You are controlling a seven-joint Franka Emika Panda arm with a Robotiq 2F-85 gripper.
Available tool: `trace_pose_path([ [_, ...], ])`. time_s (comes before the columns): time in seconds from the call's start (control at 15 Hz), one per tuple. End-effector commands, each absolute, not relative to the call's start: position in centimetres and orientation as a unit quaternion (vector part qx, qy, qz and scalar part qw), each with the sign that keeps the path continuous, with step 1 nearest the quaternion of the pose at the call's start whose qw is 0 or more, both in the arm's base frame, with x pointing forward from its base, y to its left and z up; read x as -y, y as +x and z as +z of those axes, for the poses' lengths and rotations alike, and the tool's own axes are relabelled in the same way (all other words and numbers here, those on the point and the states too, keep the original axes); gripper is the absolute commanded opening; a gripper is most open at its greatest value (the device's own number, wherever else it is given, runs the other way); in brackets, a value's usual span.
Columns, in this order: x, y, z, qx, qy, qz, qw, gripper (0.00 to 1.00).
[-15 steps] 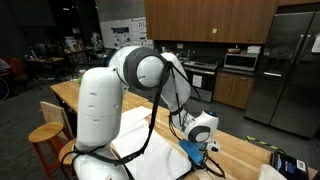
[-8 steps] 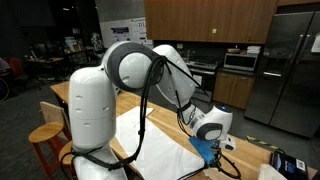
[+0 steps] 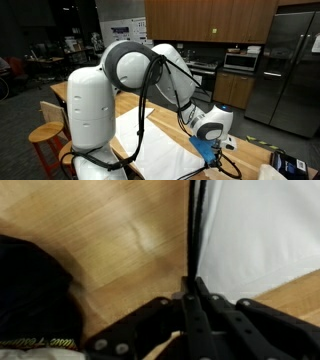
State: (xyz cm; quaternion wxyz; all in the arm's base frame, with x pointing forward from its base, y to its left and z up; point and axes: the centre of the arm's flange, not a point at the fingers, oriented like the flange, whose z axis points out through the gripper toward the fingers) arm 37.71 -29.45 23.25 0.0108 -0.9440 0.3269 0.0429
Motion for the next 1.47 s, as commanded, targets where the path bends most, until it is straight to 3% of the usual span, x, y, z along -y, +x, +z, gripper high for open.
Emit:
trace_pose_path([
  [0.0, 29.5, 37.8, 23.2, -0.324, -0.945, 0.042, 0.002, 0.33],
  [0.4, 29.6, 38.0, 23.1, -0.301, -0.951, 0.063, -0.007, 0.71],
  [0.47, 29.2, 37.6, 23.4, -0.258, -0.961, 0.085, 0.041, 0.79],
  [0.67, 27.2, 36.3, 23.1, -0.208, -0.965, 0.126, 0.098, 0.98],
  [0.73, 27.4, 37.0, 22.1, -0.236, -0.963, 0.110, 0.068, 0.80],
  [0.93, 26.8, 36.7, 22.1, -0.212, -0.965, 0.126, 0.089, 0.98],
  [1.4, 26.9, 36.5, 20.5, -0.223, -0.962, 0.135, 0.082, 1.00],
])
